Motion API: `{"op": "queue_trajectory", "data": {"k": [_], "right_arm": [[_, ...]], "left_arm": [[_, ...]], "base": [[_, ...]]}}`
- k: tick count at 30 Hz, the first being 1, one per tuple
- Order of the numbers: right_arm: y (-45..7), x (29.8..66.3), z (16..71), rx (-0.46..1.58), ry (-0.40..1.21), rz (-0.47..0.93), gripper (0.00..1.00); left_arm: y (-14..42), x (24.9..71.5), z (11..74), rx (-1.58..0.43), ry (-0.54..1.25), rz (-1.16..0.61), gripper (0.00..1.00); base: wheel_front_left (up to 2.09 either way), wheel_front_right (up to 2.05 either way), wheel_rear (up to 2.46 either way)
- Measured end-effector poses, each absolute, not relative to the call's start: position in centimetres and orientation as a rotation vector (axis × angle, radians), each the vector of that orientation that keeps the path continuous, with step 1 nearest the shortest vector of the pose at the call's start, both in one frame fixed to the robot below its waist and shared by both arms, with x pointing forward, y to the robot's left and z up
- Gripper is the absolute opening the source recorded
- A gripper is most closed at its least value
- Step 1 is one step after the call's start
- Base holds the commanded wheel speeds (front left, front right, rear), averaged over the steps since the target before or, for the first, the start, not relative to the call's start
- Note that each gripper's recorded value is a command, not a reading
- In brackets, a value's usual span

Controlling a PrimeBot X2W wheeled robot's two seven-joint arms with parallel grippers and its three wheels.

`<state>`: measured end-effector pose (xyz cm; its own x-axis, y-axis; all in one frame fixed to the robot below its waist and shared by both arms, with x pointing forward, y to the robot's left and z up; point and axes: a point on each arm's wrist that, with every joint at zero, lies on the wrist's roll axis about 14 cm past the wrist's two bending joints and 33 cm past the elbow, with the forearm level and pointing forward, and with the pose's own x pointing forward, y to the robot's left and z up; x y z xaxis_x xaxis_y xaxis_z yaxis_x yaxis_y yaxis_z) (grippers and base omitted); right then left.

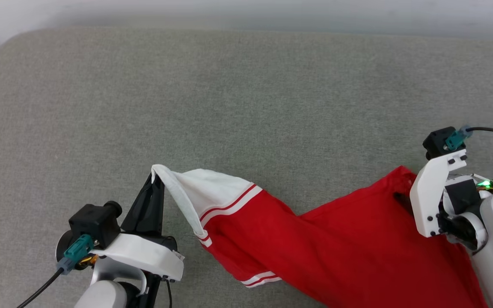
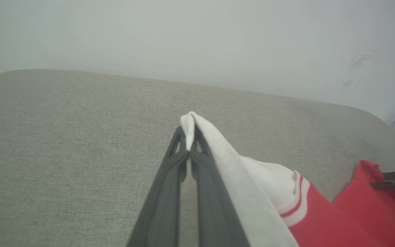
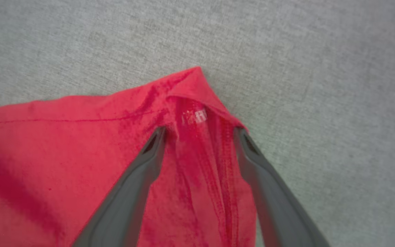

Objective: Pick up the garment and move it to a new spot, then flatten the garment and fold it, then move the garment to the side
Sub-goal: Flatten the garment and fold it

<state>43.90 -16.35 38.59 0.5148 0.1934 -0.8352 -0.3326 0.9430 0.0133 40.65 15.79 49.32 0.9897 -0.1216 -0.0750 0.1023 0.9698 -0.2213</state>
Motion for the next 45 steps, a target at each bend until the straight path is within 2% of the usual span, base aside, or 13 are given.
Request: {"op": "queue_trajectory", "data": {"k": [4,5,6,7,11,17,29,39,45], "right_arm": [[-16.2,44.0,36.8,-0.162,1.077,0.323,1.00],[-16.2,44.0,36.6,-0.166,1.099,0.324,0.84],[-16.1,43.9,36.4,-0.158,1.117,0.324,0.35],[-16.1,43.9,36.2,-0.152,1.132,0.324,0.00],[-16.1,43.6,36.0,-0.152,1.156,0.327,0.00],[-16.1,44.1,37.5,-0.128,1.080,0.320,0.00],[-16.3,45.9,47.9,-0.039,0.652,0.280,0.00],[-19.6,47.2,57.4,-0.010,0.342,0.181,0.00],[-20.7,50.2,62.7,-0.022,0.185,0.146,0.00]], "left_arm": [[16.2,40.9,48.5,-0.218,0.103,-0.098,0.00],[16.3,40.8,48.3,-0.218,0.108,-0.094,0.00],[16.3,40.8,48.2,-0.220,0.112,-0.093,0.00],[16.3,40.8,48.0,-0.220,0.116,-0.092,0.00],[16.3,40.7,47.7,-0.229,0.126,-0.087,0.00],[16.6,40.5,48.4,-0.224,0.108,-0.085,0.00],[17.4,42.3,57.9,-0.172,-0.110,-0.151,0.00],[15.4,47.2,67.6,-0.127,-0.272,-0.226,0.00],[15.0,51.1,71.5,-0.104,-0.332,-0.228,0.00]], "base": [[0.00,0.00,0.00],[0.00,0.00,0.00],[0.00,0.00,0.00],[0.00,0.00,0.00],[0.00,0.00,0.00],[0.00,0.00,0.00],[0.00,0.00,0.00],[0.00,0.00,0.00],[0.00,0.00,0.00]]}}
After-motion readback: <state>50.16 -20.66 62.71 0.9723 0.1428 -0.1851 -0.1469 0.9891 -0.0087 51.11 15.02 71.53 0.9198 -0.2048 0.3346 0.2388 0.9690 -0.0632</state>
